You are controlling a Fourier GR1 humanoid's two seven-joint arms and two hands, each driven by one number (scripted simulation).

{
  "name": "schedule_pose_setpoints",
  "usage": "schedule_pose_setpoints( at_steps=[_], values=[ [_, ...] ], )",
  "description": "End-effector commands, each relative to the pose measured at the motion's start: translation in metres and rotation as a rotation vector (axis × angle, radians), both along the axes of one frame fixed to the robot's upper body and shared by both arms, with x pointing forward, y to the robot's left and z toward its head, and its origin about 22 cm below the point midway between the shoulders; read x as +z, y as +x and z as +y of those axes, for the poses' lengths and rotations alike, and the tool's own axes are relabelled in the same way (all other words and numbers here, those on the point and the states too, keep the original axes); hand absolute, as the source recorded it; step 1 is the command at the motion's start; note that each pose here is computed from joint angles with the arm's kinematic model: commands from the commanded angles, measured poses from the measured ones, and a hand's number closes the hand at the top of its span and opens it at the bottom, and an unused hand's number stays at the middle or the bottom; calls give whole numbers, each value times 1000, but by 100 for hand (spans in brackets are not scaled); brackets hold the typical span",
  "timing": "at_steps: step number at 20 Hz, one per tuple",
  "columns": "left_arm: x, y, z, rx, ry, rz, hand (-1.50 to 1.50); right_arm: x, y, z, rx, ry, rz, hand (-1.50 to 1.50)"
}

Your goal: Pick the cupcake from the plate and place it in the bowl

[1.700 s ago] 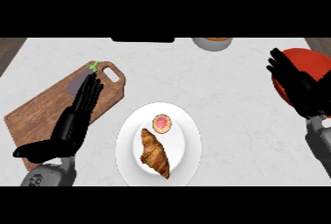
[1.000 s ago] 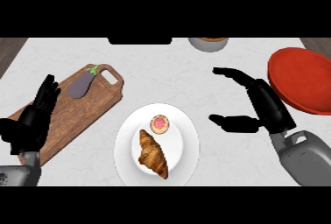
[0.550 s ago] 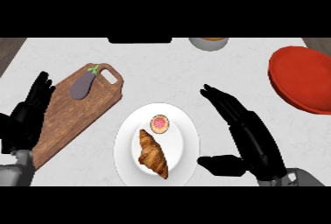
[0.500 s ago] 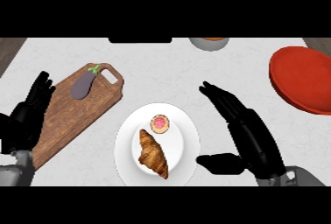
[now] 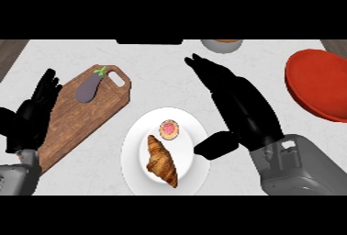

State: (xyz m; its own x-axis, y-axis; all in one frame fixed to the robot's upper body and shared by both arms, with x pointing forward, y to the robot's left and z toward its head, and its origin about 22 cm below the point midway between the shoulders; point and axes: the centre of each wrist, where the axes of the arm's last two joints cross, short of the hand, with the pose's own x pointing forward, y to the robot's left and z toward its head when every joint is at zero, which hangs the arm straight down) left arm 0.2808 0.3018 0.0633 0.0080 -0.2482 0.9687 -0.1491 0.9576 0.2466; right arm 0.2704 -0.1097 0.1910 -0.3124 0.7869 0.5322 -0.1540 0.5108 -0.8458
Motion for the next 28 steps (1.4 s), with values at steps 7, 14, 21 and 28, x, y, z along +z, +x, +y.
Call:
schedule_pose_setpoints(
  at_steps=[7,14,21,28],
  values=[
    [-3,-6,-1,-4,7,1,0,2,55,52,56,-324,289,-150],
    [-9,-9,-9,2,17,-17,0,-24,81,65,123,-412,445,-150],
    [0,2,5,10,7,-2,0,-45,90,77,143,-564,562,-150],
    [-14,-17,9,27,0,12,0,-56,67,90,119,-587,336,-150]
  ],
)
